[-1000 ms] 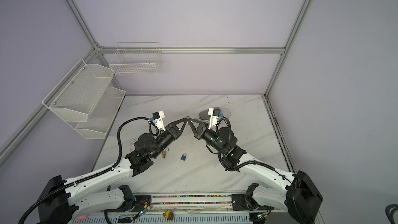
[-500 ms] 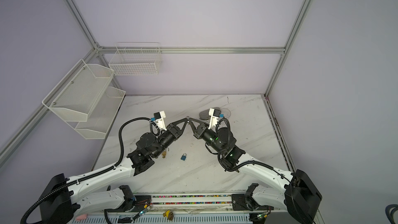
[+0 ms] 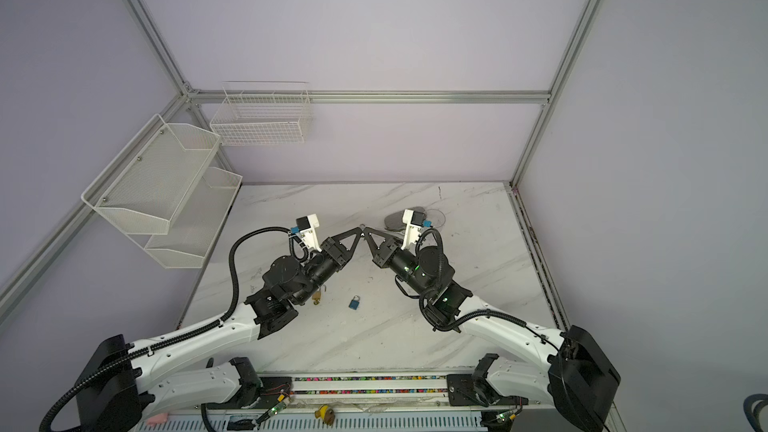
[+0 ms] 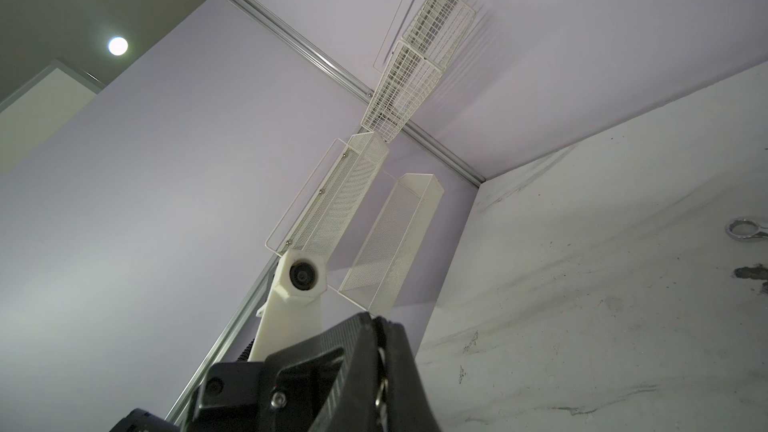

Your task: Unlock with the key

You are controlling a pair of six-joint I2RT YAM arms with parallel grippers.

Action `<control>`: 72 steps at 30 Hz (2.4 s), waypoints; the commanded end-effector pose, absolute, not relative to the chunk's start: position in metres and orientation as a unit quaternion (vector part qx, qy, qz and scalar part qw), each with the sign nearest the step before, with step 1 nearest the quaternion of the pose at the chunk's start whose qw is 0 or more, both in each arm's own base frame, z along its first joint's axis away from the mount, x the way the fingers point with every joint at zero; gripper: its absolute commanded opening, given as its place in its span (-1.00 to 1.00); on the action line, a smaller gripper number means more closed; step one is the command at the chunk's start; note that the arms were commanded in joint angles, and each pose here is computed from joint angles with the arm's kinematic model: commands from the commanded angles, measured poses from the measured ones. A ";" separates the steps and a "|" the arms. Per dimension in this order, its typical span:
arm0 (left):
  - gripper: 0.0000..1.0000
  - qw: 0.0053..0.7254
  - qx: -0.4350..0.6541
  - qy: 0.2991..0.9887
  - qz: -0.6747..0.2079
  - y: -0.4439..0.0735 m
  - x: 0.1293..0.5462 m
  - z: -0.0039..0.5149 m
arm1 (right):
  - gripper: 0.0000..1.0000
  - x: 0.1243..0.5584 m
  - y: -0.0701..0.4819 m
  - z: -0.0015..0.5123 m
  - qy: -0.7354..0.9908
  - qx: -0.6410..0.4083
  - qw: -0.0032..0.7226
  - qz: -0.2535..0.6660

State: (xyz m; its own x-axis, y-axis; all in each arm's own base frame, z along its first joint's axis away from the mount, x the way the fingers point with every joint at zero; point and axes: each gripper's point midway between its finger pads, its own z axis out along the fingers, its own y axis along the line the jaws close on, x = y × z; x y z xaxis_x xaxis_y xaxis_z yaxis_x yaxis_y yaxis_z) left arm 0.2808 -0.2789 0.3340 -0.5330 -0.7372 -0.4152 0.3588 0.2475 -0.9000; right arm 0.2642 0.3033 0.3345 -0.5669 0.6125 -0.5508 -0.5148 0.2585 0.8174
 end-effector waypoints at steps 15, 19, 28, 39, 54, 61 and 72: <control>-1.00 0.477 -0.091 0.679 -0.550 -0.274 0.276 0.333 | -0.19 0.263 0.300 0.329 0.668 0.017 0.481 0.567; -1.00 0.474 -0.060 0.696 -0.536 -0.269 0.276 0.332 | 0.04 0.262 0.297 0.325 0.680 0.009 0.479 0.554; -1.00 0.443 0.073 0.750 -0.485 -0.262 0.270 0.325 | 0.40 0.257 0.294 0.314 0.705 -0.069 0.430 0.559; -1.00 0.421 0.120 0.750 -0.495 -0.260 0.274 0.320 | 0.36 0.234 0.308 0.298 0.703 -0.186 0.339 0.597; -1.00 0.416 0.148 0.728 -0.525 -0.273 0.274 0.329 | 0.04 0.243 0.317 0.285 0.702 -0.206 0.315 0.604; -1.00 0.412 0.143 0.724 -0.535 -0.275 0.275 0.330 | -0.12 0.241 0.316 0.278 0.701 -0.210 0.306 0.609; -1.00 0.420 0.141 0.719 -0.536 -0.274 0.275 0.335 | -0.44 0.241 0.313 0.271 0.700 -0.205 0.302 0.614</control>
